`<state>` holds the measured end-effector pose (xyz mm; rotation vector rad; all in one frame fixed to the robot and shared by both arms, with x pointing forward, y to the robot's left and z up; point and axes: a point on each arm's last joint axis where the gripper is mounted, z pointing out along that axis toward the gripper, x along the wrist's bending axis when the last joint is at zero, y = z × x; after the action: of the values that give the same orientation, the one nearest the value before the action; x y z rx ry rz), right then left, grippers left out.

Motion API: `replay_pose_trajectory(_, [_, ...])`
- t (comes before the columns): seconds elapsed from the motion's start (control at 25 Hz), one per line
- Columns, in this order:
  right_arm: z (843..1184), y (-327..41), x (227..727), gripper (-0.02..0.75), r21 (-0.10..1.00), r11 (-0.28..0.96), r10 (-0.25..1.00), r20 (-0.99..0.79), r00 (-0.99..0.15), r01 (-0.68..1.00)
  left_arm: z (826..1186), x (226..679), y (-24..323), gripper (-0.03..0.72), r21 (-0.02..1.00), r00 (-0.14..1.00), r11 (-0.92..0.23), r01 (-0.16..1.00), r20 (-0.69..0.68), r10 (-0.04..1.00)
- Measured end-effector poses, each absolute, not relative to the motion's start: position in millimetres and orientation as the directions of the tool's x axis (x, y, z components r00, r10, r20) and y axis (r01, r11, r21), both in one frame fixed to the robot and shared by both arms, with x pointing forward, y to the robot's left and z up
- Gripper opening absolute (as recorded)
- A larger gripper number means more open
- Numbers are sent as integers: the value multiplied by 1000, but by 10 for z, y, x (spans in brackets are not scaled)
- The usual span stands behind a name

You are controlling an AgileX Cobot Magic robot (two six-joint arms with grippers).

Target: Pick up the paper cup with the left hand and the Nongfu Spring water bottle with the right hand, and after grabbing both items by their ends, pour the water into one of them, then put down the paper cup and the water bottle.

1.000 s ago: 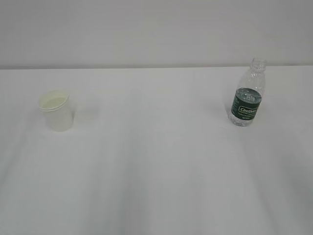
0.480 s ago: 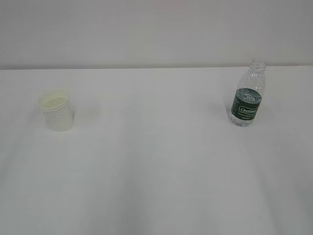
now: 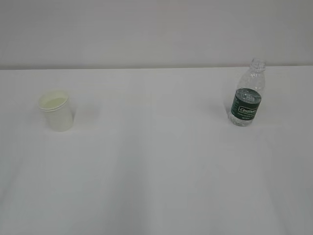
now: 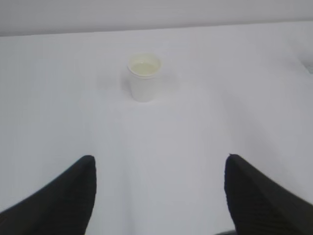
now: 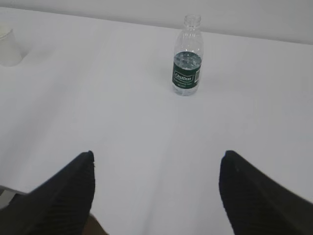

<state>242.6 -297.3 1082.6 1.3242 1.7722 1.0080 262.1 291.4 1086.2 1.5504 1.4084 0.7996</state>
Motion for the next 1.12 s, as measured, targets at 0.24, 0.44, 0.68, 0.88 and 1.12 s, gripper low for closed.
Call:
replay_pose_trajectory(0.24, [10749,-2993,2320,592,853,188,967,-75,-242,487,10789,2447,2916,587,886,180,-17,464,-75,981])
replay_pose_trajectory(0.44, [10719,-3003,2299,592,835,163,973,-50,-223,525,10734,2388,2918,577,860,187,-36,508,-69,980])
replay_pose_trajectory(0.68, [10654,-3013,2308,591,813,164,976,-51,-211,559,10700,2366,2917,515,837,191,-48,545,-68,979])
replay_pose_trajectory(0.88, [10492,-3007,2369,591,779,166,977,-49,-206,605,10675,2373,2917,505,832,194,-58,552,-60,979])
replay_pose_trajectory(1.12, [10453,-3005,2414,591,789,160,979,-51,-197,593,10589,2421,2918,504,824,189,-62,564,-56,980])
